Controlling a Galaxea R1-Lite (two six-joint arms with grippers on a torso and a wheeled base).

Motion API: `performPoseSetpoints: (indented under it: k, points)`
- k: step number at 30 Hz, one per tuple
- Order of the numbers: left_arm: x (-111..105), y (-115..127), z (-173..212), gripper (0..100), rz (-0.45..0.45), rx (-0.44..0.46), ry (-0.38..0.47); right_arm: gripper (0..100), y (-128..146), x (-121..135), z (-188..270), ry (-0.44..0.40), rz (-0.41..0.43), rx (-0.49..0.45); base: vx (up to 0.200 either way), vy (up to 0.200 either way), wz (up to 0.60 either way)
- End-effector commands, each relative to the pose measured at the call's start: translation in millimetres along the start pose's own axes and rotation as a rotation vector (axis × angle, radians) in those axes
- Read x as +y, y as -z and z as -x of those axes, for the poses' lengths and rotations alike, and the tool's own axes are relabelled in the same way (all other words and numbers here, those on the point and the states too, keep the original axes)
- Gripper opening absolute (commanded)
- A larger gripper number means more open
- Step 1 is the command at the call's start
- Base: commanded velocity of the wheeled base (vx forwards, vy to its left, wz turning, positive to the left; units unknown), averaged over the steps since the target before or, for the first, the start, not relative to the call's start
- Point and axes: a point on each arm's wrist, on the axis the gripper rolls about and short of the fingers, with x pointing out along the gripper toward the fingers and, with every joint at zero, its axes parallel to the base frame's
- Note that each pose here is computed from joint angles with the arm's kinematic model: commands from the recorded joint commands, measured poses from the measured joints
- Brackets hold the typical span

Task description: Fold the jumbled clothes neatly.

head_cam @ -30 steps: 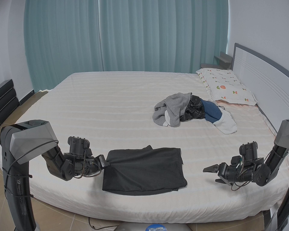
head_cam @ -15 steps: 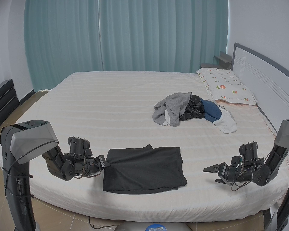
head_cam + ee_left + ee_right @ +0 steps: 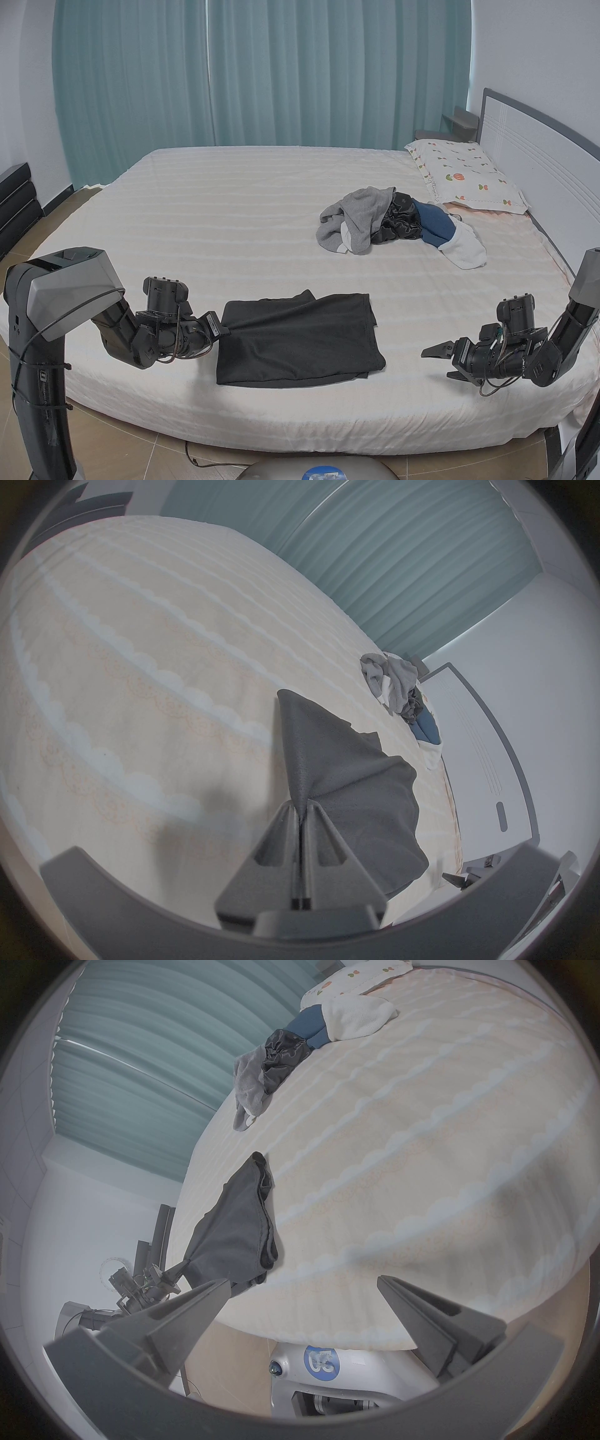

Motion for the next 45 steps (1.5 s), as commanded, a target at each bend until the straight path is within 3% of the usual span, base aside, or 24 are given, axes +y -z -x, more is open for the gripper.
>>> performPoseSetpoints:
  k: [1,42,45]
  points:
    - [1,-1,-1,0,0.002,-0.001,0.000,100,1,0,0,0.000,0.001,0.003,0.000,0.200,0.00]
    - [25,-30,9,0,0.079,-0.079,-0.035,100,3,0,-1,-0.002,-0.002,0.014,0.000,0.200,0.00]
    - [26,-31,9,0,0.081,-0.084,-0.036,100,3,0,-1,-0.001,-0.003,0.015,0.000,0.000,0.00]
